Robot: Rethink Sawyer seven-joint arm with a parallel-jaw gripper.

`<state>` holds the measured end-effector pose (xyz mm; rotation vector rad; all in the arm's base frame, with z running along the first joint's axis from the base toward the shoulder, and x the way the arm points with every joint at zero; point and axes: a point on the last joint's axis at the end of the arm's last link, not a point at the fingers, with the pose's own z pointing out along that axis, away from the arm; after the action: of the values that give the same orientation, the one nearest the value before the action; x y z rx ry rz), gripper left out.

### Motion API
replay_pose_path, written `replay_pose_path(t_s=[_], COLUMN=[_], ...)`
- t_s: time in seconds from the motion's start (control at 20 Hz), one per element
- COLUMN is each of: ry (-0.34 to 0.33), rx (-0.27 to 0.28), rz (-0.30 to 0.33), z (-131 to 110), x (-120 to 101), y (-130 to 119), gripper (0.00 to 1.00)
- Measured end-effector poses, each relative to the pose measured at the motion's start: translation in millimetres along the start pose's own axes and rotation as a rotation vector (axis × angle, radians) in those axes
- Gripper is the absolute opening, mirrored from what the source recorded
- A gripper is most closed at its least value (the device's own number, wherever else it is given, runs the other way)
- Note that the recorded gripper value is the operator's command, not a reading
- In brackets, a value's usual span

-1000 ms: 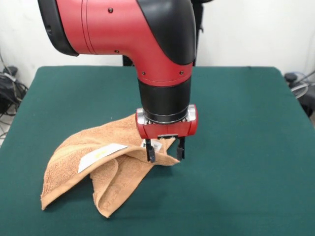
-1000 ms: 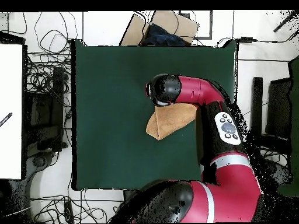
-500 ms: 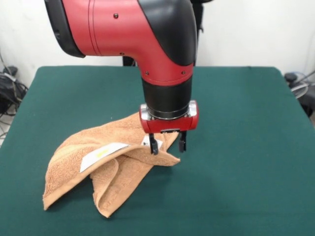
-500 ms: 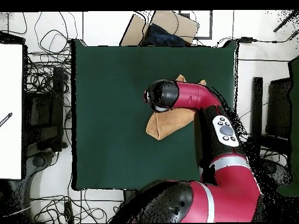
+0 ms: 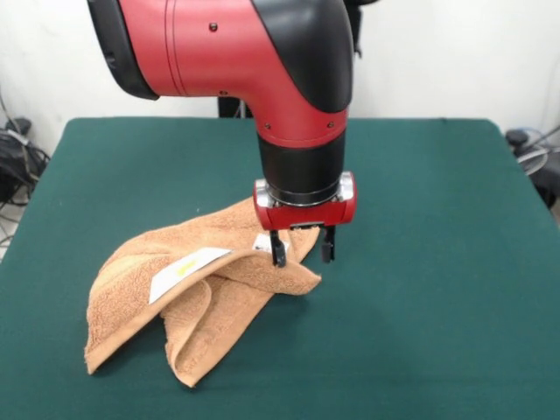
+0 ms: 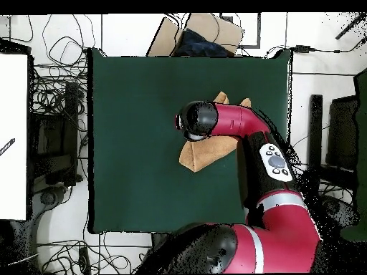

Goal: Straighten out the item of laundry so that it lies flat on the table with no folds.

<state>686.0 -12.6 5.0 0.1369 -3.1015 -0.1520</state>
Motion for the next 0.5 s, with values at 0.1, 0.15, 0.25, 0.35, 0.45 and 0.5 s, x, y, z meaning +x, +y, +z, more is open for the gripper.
replay_pose_path(t_s=[0.1, 0.15, 0.25, 0.35, 0.45, 0.5], ry=[0.000, 0.000, 0.001, 0.002, 0.002, 0.002], rx=[0.000, 0.000, 0.000, -0.001, -0.002, -0.002], rz=[0.000, 0.000, 0.000, 0.000, 0.001, 0.002], z=[0.0, 0.0, 0.6, 1.2, 2.0, 2.9], x=[0.0, 0.0, 0.2, 0.4, 0.6, 0.1], y=[0.0, 0.0, 0.1, 0.0, -0.5, -0.9], gripper=[1.00, 1.00, 1.00, 1.00, 1.00, 1.00])
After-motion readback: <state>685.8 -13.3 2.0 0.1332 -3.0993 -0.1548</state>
